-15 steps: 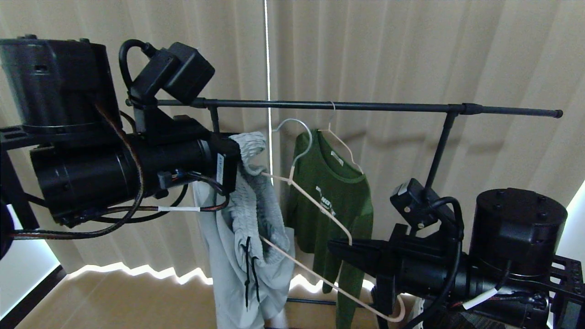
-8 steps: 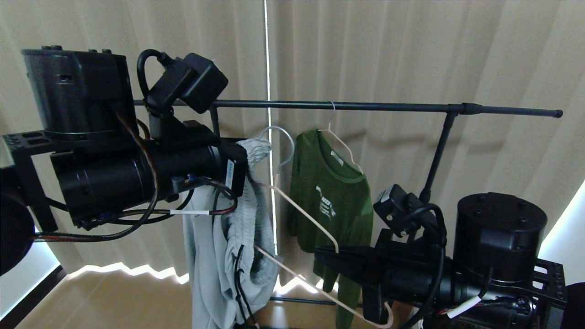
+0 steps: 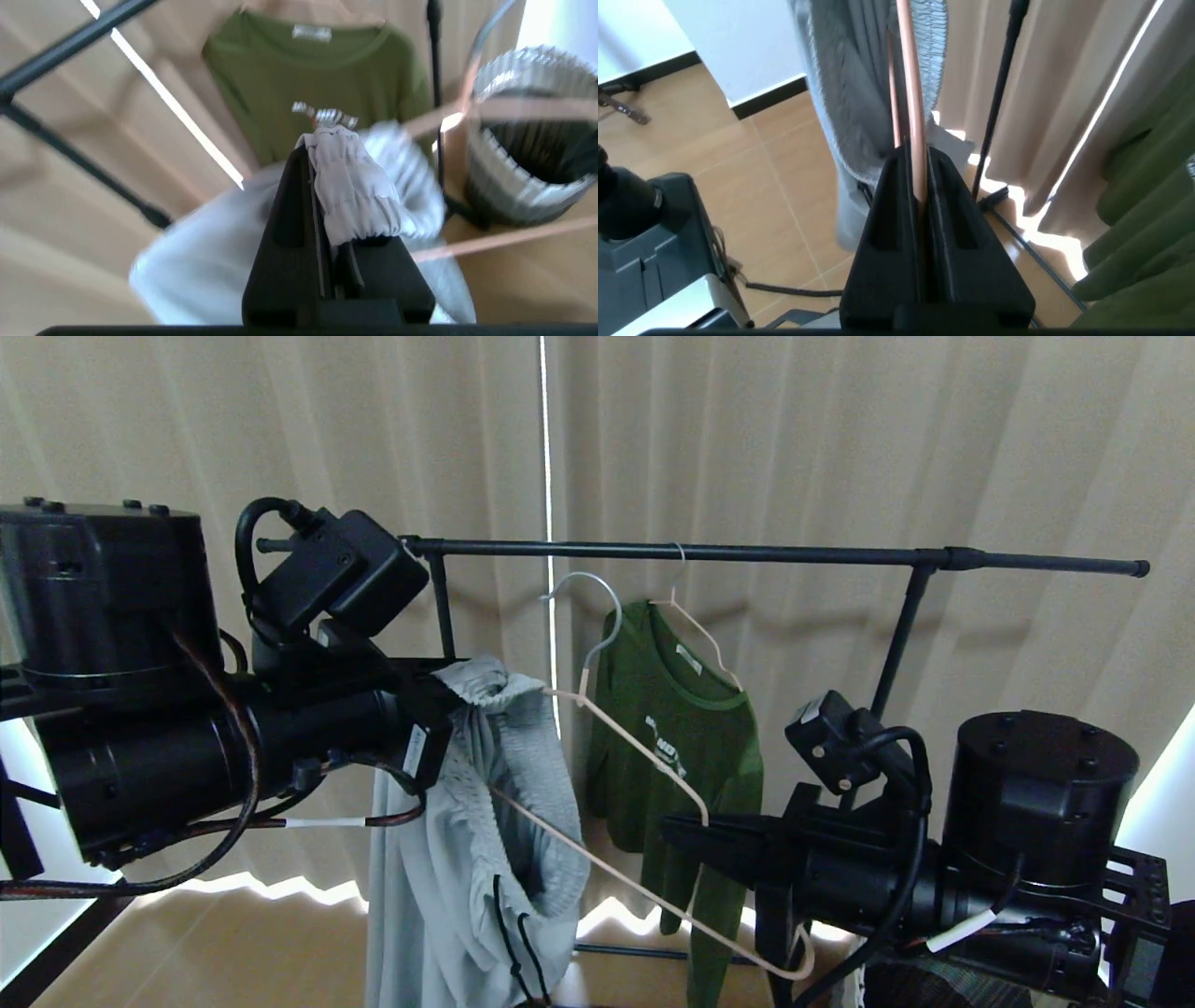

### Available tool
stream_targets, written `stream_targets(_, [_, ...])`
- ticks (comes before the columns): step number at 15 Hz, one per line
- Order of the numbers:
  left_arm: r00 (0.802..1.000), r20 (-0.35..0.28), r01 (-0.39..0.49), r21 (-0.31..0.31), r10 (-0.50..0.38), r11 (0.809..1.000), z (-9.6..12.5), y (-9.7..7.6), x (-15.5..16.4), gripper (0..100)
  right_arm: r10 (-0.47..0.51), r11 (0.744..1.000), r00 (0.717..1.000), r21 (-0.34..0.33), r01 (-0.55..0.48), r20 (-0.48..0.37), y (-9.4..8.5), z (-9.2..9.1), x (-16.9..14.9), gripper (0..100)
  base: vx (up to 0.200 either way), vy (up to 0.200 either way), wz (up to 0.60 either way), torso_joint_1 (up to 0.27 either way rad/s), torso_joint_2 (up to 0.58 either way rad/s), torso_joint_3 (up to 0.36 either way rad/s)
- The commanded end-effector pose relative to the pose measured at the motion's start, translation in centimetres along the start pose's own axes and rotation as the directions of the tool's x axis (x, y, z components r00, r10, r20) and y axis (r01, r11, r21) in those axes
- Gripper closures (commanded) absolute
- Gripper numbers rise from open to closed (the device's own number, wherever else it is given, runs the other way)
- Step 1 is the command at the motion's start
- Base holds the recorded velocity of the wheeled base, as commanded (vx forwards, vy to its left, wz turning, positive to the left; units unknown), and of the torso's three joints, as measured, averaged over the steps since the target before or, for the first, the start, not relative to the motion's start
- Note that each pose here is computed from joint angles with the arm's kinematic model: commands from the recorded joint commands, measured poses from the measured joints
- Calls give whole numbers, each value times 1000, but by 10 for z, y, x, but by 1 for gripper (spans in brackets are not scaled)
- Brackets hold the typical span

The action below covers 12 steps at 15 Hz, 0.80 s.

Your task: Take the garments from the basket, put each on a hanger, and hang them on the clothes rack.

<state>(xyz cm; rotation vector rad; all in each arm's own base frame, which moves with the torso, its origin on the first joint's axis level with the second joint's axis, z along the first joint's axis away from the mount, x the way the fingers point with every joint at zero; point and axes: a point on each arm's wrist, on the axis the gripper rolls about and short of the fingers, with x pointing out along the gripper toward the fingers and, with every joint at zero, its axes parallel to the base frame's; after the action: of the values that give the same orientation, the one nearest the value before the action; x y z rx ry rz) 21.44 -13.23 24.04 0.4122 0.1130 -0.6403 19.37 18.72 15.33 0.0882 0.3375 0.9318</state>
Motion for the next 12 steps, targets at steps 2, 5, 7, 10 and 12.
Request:
stream_targets(2, [1000,-18,-5,1,5,1000,-6,-1,-4,100,-15,1000,1000,1,15,21,-3,4,-5,100,0,0,0,0,0,0])
stream_targets(5, [1000,-28,-5,-3,5,1000,-8,-2,-2,100,-9,1000,999,-4,9,39,-1,8,-10,100,0,0,0,0,0,0])
stream_targets(7, [1000,-28,-4,-3,4,1000,-7,-2,-2,100,-5,1000,999,-4,5,45,0,9,-13,100,0,0,0,0,0,0])
stream_targets(10, [999,-50,11,-2,-11,1000,-15,-6,-4,100,-3,1000,998,-5,3,55,1,11,-16,100,0,0,0,0,0,0])
stream_targets(12, [998,-64,17,-1,-17,1000,-19,-8,-4,0,1,1000,998,-8,0,68,2,13,-18,100,0,0,0,0,0,0])
